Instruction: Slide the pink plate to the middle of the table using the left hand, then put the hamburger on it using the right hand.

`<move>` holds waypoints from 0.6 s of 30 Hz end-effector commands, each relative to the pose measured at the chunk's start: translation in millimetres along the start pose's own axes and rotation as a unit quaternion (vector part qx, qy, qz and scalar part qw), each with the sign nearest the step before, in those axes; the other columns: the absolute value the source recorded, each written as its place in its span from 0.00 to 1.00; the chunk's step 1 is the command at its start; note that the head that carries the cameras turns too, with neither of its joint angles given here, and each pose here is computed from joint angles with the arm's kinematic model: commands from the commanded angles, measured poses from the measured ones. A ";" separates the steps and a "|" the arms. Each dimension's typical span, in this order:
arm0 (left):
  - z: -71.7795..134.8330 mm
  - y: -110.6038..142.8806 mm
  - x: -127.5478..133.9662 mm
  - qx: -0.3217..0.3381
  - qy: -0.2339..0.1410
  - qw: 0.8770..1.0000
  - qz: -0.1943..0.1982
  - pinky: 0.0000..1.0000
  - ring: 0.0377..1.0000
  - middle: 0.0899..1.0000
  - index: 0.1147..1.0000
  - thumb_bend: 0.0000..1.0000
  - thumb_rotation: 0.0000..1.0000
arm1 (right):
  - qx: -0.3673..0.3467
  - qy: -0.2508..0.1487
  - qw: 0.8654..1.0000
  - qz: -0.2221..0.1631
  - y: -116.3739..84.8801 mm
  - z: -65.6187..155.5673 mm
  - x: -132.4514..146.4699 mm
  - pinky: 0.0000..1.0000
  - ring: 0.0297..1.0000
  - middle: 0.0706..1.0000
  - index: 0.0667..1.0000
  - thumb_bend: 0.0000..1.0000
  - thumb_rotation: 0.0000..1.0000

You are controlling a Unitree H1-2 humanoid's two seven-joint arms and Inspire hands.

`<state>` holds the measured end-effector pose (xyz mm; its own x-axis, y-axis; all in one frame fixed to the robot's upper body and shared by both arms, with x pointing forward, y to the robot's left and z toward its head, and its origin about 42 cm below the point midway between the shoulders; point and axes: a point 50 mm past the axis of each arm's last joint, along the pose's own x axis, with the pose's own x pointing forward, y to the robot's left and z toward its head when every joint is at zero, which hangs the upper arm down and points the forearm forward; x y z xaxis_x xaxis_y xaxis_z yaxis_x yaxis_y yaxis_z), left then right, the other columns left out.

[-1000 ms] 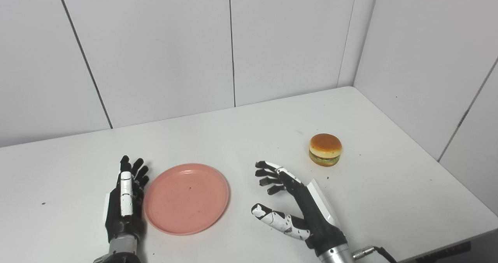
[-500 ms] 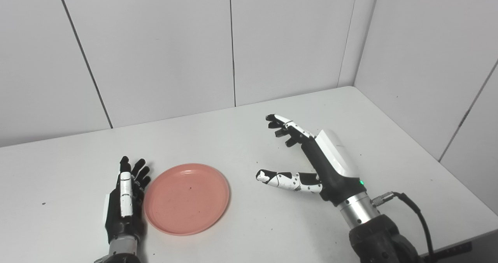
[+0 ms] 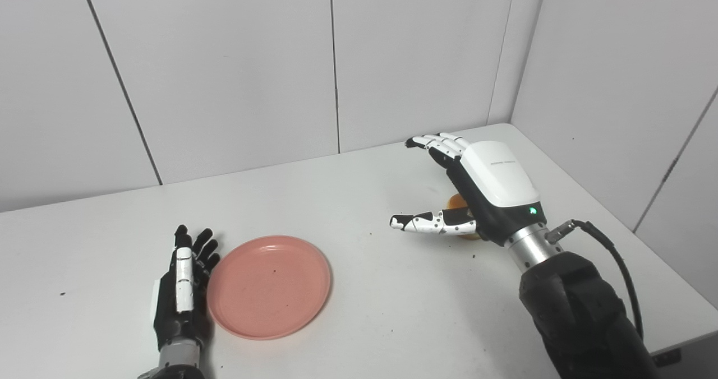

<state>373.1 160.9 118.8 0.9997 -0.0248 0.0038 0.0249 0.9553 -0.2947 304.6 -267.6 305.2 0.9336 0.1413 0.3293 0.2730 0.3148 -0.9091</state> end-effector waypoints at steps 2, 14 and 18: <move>1.5 -0.7 0.4 -0.001 0.003 1.000 0.002 0.90 0.88 0.87 0.99 0.64 0.86 | -0.037 0.000 0.999 -0.016 -15.4 -11.0 13.8 0.73 0.83 0.80 0.78 0.90 0.74; 0.6 -3.6 -2.2 -0.002 0.006 1.000 0.002 0.88 0.88 0.87 1.00 0.64 0.86 | -0.074 0.062 0.995 0.025 6.7 -70.1 31.8 0.60 0.74 0.75 0.75 0.91 0.72; 0.7 -3.1 -2.6 -0.001 0.006 1.000 0.003 0.87 0.87 0.86 1.00 0.64 0.85 | -0.076 0.085 0.993 0.037 16.8 -85.3 32.7 0.66 0.76 0.76 0.76 0.88 0.72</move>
<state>370.6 160.2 119.6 0.9996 -0.0277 -0.0005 0.0263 0.9550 -0.2954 355.1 -333.7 256.2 0.9908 -0.0265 0.1326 0.1353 0.1945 -0.9715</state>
